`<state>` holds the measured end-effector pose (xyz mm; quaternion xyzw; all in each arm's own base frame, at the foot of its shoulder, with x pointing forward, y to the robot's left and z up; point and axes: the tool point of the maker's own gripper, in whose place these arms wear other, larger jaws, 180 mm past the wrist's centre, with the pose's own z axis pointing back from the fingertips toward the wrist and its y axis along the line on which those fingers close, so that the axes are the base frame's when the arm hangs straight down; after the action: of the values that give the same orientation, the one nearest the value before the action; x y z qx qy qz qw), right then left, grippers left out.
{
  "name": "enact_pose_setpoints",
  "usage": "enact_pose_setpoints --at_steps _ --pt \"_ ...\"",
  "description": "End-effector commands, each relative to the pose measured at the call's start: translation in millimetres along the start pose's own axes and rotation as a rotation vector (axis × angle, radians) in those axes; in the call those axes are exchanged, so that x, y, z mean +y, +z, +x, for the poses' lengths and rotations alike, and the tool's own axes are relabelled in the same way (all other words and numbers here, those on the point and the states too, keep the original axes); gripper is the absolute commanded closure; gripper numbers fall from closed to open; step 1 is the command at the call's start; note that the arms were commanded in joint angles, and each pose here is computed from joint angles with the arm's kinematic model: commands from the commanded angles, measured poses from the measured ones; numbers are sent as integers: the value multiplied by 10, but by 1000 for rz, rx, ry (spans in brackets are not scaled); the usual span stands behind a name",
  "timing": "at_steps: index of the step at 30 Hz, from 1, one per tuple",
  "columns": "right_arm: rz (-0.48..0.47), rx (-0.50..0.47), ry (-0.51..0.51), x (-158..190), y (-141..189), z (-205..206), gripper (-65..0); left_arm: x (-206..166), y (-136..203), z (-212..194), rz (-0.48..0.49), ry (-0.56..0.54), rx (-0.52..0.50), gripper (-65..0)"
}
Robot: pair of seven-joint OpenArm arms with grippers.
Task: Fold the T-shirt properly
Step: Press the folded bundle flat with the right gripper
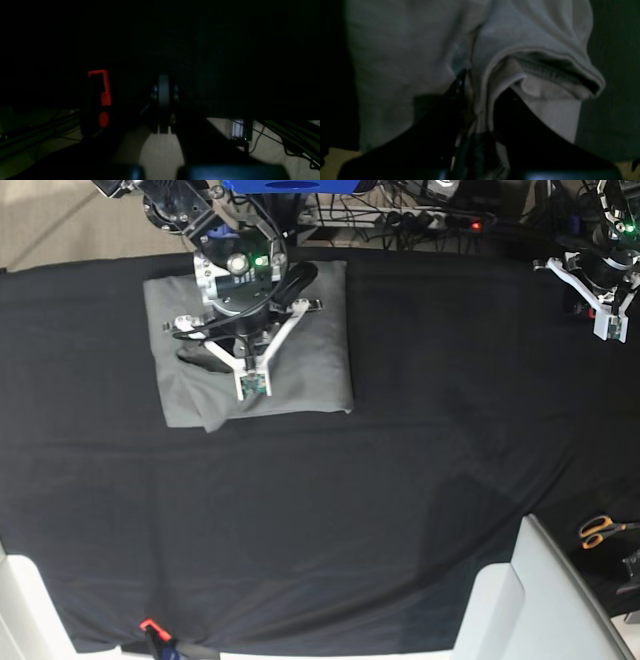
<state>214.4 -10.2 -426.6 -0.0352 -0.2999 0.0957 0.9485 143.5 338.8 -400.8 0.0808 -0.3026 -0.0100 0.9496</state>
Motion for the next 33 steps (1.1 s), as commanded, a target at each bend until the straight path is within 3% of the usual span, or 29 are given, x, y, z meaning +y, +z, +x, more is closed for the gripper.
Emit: enact_pose_setpoints --at_steps 1,18,23,33 --pt "12 -33 -11 48 35 105 0 60 37 112 13 -15 -34 0" --pt "37 -42 -28 167 67 161 0 57 30 96 12 -14 -30 0" --pt "74 -56 16 333 114 166 0 65 27 81 15 -16 -24 0" --pt "61 -39 26 315 59 119 0 60 27 84 12 -13 -26 0"
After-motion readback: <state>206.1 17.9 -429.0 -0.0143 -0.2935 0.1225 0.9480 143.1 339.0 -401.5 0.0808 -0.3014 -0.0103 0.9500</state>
